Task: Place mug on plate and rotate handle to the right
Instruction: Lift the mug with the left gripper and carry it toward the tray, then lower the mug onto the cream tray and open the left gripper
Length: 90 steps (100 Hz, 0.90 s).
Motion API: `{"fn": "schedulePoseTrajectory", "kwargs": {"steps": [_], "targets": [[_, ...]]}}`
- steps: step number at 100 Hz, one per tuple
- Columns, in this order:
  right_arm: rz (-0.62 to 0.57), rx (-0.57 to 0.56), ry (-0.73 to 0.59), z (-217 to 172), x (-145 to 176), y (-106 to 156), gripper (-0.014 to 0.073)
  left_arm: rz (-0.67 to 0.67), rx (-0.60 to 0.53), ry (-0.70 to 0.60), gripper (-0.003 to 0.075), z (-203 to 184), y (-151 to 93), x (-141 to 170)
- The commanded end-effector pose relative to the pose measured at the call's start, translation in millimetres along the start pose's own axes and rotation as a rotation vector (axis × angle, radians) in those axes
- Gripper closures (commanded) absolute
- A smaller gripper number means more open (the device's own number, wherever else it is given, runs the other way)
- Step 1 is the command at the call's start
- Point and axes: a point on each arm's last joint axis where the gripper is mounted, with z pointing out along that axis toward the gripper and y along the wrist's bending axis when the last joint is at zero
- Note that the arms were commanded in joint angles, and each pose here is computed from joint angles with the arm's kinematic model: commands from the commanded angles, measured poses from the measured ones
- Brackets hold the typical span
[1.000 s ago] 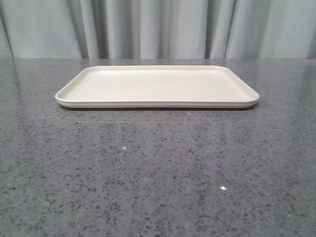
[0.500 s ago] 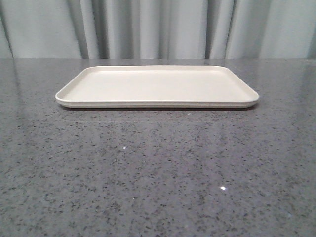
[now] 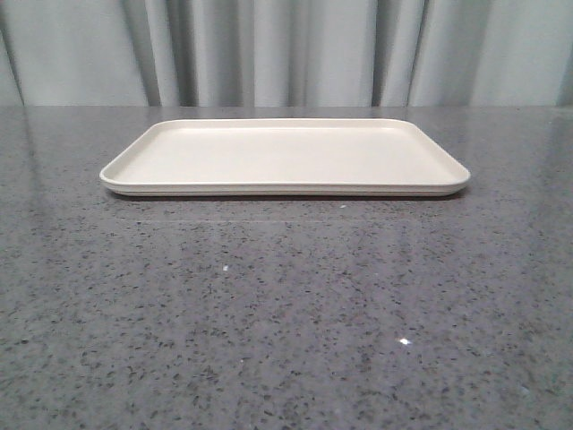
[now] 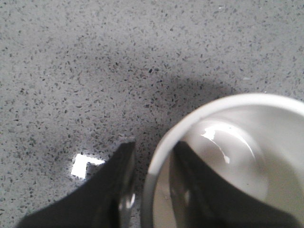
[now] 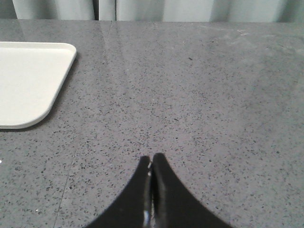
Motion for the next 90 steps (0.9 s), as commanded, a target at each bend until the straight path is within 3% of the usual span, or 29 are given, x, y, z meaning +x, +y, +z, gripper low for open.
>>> {"fn": "schedulePoseTrajectory", "kwargs": {"steps": [1, 12, 44, 67, 90], "targets": [[-0.014, -0.006, -0.104, -2, -19, 1, 0.0656, -0.011, 0.019, -0.085, 0.0642, -11, -1, -11], [-0.014, -0.006, -0.104, -2, -19, 1, 0.0656, -0.015, 0.024, -0.086, 0.0739, -11, -1, -11], [-0.013, -0.006, -0.104, -2, -19, 1, 0.0656, -0.042, 0.193, -0.178, 0.0739, -46, -25, -35], [-0.003, -0.011, -0.105, -2, -19, 2, 0.0656, 0.015, 0.340, -0.218, 0.0739, -60, -65, -47], [-0.003, -0.011, -0.105, -2, -19, 2, 0.0656, 0.082, 0.487, -0.218, 0.0739, -53, -133, -62]]}}
